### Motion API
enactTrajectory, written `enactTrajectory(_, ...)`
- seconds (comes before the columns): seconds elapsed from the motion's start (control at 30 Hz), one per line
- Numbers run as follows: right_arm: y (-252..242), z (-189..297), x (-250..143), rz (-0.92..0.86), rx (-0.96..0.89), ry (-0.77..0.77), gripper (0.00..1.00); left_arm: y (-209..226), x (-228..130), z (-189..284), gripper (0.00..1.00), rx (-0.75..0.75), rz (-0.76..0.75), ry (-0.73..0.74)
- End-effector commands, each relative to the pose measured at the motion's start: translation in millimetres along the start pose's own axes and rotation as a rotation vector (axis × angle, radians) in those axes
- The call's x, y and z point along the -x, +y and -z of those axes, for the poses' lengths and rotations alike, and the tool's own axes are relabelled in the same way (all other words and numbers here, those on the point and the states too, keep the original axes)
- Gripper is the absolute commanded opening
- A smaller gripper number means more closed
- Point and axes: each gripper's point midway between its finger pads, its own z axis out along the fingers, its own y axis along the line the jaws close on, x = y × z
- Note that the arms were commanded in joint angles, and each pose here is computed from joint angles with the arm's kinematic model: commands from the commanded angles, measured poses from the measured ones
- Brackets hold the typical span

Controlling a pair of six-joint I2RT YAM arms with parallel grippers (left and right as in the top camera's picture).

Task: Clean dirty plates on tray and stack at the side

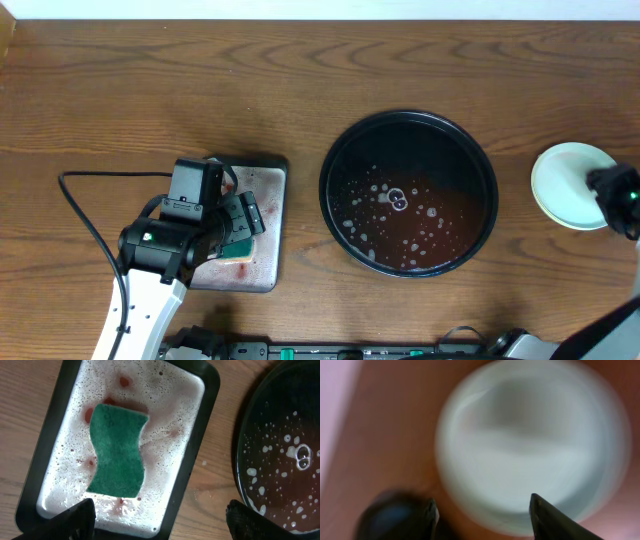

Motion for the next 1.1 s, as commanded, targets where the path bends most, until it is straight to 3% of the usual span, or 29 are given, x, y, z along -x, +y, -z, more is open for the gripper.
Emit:
enactTrajectory(0.0,119,64,-47,0.279,0.411,0.044,0.59,-2,3,3,0.84,-0.005,-0.003,-0.008)
enactTrajectory(0.2,195,151,-137,0.691,0.665,0.018,0.67,-2,3,3,0.84,-0.005,-0.003,-0.008)
enactTrajectory(0.23,200,162,-147,0.724,0.696,0.018,0.72,-2,3,3,0.84,-0.005,-0.003,-0.008)
enactTrajectory(0.27,205,177,-161,0.764,0.741,0.016,0.99,-2,3,3,0.84,-0.005,-0.003,-0.008)
enactTrajectory(0.43,215,238,-204,0.879,0.930,-0.004,0.99,-2,3,3,0.84,-0.005,-0.003,-0.008)
enactTrajectory(0.63,207,271,-218,0.933,1.006,-0.055,0.99,-2,3,3,0.84,-0.005,-0.003,-0.008)
enactTrajectory(0.9,165,241,-215,1.069,0.765,-0.101,0.99,-2,3,3,0.84,-0.005,-0.003,-0.008)
enactTrajectory(1.07,152,236,-193,1.058,0.654,-0.272,0.99,-2,3,3,0.84,-0.005,-0.003,-0.008)
